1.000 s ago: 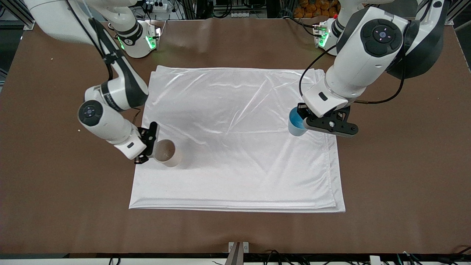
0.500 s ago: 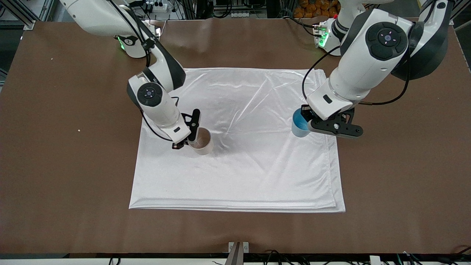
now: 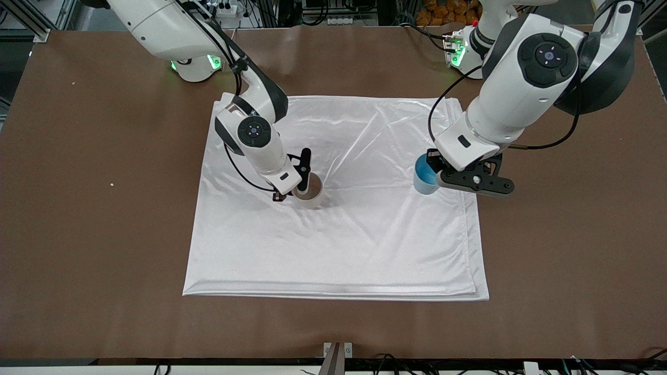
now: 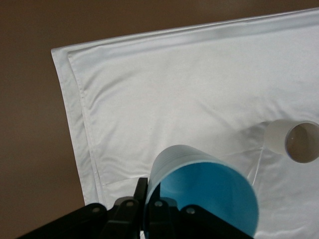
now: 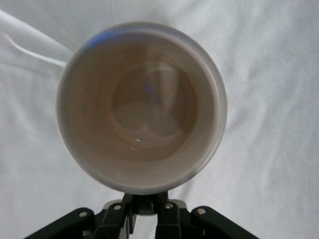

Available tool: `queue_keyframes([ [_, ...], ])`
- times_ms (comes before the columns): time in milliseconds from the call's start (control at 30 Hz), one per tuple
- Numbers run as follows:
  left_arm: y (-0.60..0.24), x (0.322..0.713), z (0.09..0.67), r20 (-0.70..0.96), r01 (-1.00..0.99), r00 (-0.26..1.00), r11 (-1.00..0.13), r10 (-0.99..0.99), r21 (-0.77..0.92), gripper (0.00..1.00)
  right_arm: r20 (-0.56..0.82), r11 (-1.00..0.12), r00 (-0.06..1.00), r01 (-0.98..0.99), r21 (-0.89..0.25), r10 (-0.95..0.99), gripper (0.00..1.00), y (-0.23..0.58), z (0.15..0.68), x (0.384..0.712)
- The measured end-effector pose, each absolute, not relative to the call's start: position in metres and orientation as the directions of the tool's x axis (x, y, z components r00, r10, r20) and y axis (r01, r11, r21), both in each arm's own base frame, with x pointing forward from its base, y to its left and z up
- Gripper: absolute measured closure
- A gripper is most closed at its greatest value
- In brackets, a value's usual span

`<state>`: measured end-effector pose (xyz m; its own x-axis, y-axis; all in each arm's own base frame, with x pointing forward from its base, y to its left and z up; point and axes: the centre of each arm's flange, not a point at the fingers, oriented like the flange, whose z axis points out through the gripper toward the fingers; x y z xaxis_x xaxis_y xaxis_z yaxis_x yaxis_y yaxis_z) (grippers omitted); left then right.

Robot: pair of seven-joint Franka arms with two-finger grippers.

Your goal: Place blue cup into white mug on cloth

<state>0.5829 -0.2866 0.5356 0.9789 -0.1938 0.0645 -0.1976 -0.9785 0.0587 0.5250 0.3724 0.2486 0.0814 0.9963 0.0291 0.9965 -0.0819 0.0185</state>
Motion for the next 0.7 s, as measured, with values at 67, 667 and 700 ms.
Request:
queue_keyframes([
  [67,-0.286,0.583,0.535,0.062,-0.196,0.979,-0.979,-0.193,0.058,0.96,0.031,-0.076,0.076,0.997,0.018,0.997,0.81,0.377,0.247,0.523],
  [667,-0.285,0.585,0.529,0.051,-0.194,0.98,-0.979,-0.191,0.057,0.96,0.017,-0.059,0.059,0.998,0.02,0.998,0.81,0.408,0.23,0.5],
  [700,-0.285,0.585,0.529,0.051,-0.194,0.98,-0.979,-0.191,0.057,0.96,0.017,-0.063,0.062,0.998,0.02,0.998,0.81,0.408,0.229,0.5],
])
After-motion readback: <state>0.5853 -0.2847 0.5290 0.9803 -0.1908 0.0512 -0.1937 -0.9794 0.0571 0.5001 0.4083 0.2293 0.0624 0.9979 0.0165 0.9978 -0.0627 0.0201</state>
